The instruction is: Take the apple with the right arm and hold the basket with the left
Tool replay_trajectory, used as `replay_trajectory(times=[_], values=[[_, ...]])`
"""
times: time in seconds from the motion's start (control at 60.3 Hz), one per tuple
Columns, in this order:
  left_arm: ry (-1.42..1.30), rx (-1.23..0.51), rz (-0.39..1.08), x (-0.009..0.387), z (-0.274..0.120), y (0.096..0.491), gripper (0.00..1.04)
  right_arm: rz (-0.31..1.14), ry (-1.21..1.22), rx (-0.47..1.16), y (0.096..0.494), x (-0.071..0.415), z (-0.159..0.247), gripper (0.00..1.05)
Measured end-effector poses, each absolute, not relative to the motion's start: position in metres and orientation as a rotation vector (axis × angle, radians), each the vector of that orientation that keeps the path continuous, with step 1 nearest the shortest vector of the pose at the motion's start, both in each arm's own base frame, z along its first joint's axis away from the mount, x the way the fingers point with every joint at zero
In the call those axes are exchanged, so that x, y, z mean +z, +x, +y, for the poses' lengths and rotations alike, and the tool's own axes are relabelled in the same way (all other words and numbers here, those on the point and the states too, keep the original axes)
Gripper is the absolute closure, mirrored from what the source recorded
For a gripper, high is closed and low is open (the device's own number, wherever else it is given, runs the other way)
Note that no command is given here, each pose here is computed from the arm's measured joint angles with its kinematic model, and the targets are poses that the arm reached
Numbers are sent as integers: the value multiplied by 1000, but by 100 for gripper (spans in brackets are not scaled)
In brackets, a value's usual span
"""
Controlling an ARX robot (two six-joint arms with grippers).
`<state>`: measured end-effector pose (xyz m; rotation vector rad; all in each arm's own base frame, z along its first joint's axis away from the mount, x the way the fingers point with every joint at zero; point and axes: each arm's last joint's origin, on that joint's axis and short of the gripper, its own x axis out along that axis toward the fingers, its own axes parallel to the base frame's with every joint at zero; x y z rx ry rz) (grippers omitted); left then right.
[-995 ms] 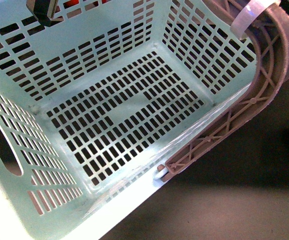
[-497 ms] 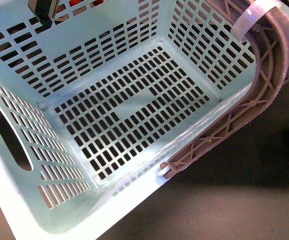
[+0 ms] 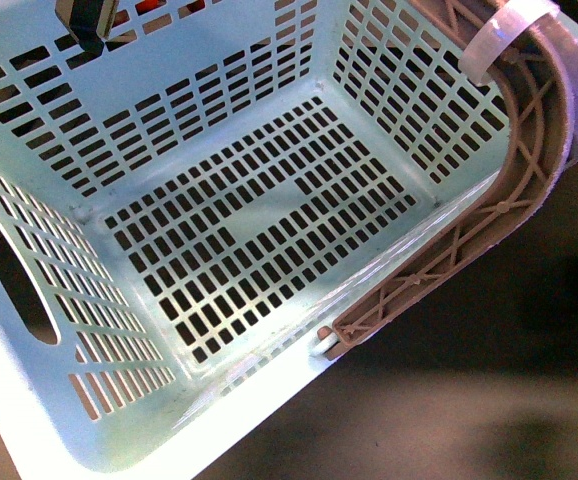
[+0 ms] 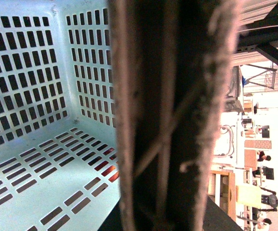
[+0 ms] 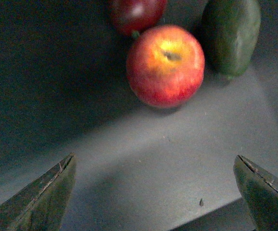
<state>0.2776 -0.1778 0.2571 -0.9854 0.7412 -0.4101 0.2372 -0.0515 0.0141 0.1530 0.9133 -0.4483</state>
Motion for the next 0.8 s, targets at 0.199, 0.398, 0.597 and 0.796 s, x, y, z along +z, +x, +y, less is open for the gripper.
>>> replay_trajectory(times=[0.199,0.398,0.597,0.796], values=[[-986,-416,746,257,-178,278,99,935,179,-489,253,1,-63,9],[-986,-412,743,257,-178,278,99,918,215,-531,270,-1,-77,9],[-986,-413,743,257,-178,278,99,911,253,-534,292,-8,-84,9],[-986,-413,743,257,-178,278,99,913,284,-550,304,-18,-90,9]])
